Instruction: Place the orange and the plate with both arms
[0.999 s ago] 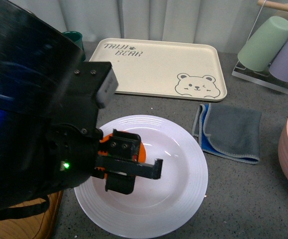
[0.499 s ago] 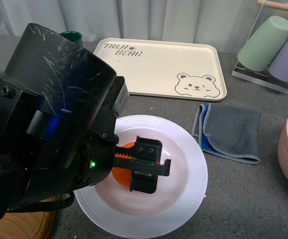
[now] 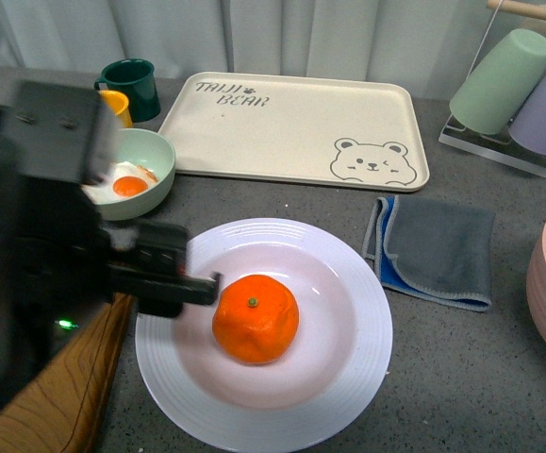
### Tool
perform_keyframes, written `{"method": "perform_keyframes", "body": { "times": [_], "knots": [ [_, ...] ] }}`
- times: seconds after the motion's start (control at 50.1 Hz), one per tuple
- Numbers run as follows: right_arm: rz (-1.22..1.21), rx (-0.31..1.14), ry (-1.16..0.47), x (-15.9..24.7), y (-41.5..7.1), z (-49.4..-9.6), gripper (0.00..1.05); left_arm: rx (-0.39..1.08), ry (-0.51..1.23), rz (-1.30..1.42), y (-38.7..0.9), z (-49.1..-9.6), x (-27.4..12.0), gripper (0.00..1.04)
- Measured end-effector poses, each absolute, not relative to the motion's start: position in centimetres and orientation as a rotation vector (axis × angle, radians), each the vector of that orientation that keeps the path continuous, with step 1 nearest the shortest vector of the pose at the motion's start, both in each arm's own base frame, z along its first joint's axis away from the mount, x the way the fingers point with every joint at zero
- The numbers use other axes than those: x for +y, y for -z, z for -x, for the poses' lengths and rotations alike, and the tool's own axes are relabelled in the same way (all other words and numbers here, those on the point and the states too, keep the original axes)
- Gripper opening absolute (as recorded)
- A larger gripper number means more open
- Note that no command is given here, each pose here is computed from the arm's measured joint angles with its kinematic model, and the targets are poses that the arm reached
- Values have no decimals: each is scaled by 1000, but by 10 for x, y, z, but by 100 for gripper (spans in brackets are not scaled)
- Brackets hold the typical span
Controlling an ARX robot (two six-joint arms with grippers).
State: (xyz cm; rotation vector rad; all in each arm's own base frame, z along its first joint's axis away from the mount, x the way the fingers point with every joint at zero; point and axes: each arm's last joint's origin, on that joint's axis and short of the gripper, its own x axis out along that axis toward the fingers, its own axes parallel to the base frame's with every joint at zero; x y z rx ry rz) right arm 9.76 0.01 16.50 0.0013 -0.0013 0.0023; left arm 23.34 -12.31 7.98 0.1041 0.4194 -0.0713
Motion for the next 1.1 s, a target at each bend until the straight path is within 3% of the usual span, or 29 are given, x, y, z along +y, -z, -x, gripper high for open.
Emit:
{"method": "perform_keyframes", "body": {
  "times": [0.14, 0.26, 1.099],
  "knots": [
    [-2, -1, -2, 0, -165, -98, 95, 138, 19, -16, -114, -213, -83, 29],
    [-1, -1, -3, 0, -165, -98, 95, 51, 15, 5, -130, -188, -53, 5],
    [-1, -1, -2, 0, -165, -98, 95, -12, -2, 8, -171, -133, 0, 4]
  ]
}}
